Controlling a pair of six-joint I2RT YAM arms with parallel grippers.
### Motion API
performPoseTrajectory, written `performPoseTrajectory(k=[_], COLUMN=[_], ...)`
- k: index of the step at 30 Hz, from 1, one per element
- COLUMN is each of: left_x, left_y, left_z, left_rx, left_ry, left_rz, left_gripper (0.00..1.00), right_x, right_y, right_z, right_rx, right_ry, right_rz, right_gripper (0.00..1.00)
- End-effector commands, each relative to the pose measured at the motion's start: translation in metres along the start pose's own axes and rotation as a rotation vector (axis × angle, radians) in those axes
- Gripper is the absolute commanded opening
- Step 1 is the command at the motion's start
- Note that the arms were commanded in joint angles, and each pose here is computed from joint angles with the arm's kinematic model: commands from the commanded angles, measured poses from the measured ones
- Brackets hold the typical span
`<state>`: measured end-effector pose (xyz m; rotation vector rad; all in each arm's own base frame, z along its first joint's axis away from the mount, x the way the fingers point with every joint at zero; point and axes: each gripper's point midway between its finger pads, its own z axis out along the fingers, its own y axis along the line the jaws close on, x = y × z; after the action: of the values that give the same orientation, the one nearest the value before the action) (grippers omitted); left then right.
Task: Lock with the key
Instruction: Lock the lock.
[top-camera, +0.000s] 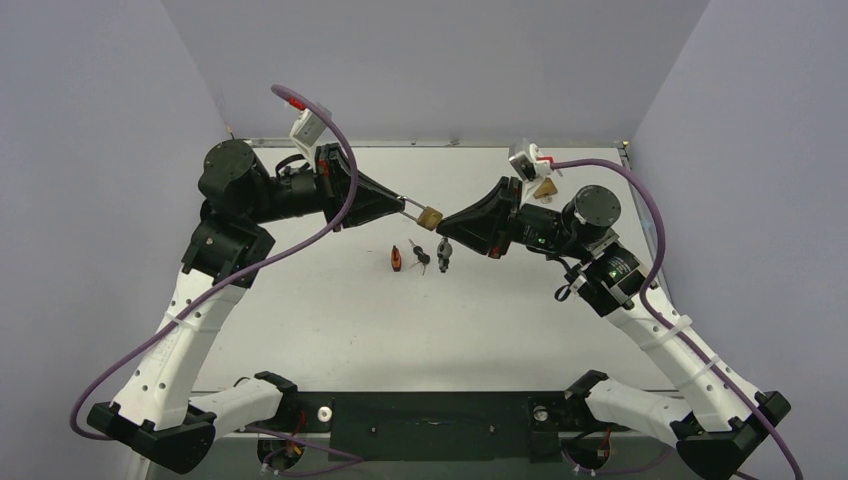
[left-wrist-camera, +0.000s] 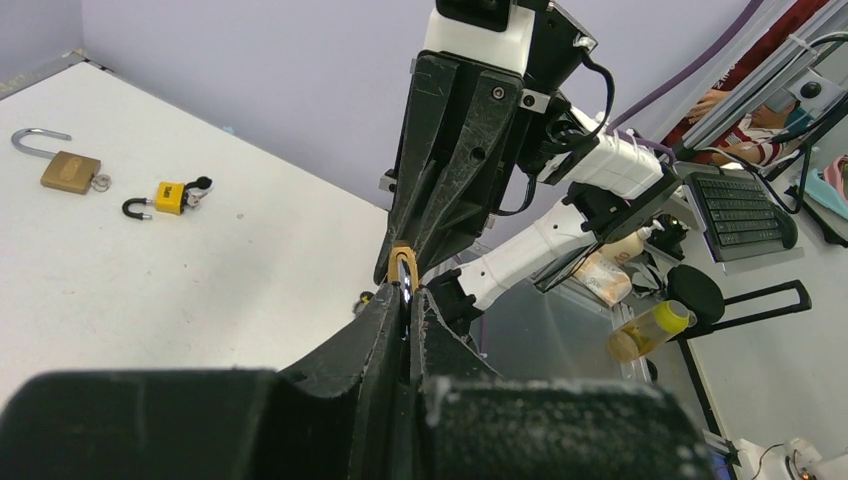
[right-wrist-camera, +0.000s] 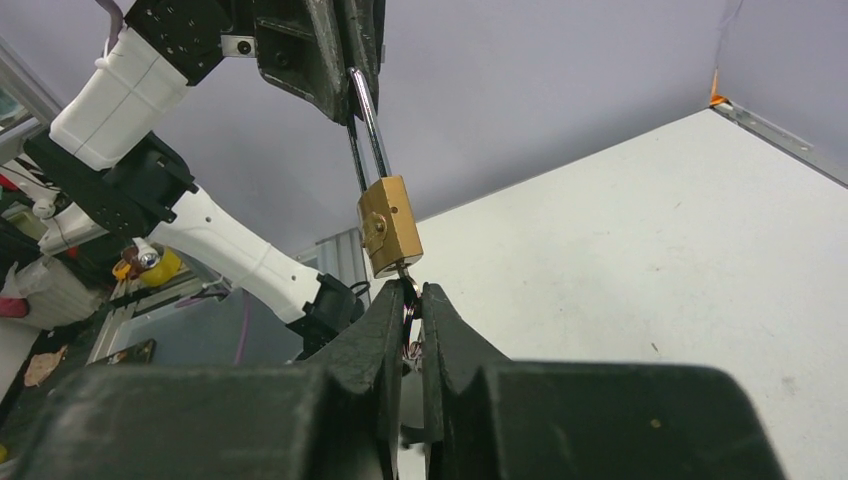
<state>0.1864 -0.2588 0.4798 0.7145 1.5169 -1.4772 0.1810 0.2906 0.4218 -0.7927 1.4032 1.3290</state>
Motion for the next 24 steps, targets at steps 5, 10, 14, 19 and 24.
performPoseTrajectory(k=[5,10,14,19,24], left_x=[-0.026,-0.033,-0.035,-0.016,0.051], left_y=[-0.014,-0.012,-0.009,0.029,0.098], left_z=[-0.007,-0.010,-0.009,-0.005,0.004], left_rx=[-0.026,-0.044,-0.053,-0.192,-0.516], left_ry=[-0.054,-0.063,-0.063,-0.052,0.049], left_rz=[0.121,0.144,0.140,0.078,0.007], left_gripper=[0.00,0.00,0.00,0.00,0.00], right_x=[0.001,0.014,0.027,0.049,0.077], right_y=[-0.010,-0.017,-0.029,-0.066,-0.121], right_z=[-0.010,-0.020,-0.029,-0.039,-0.048], right_rx=[0.060,0.096,0.149,0.326,0.595], right_ry=[-0.001,0.004,0.014,0.048,0.070], right_rz=[-0.054,-0.045,-0.024,0.043,0.150], right_gripper=[0.00,0.00,0.00,0.00,0.00])
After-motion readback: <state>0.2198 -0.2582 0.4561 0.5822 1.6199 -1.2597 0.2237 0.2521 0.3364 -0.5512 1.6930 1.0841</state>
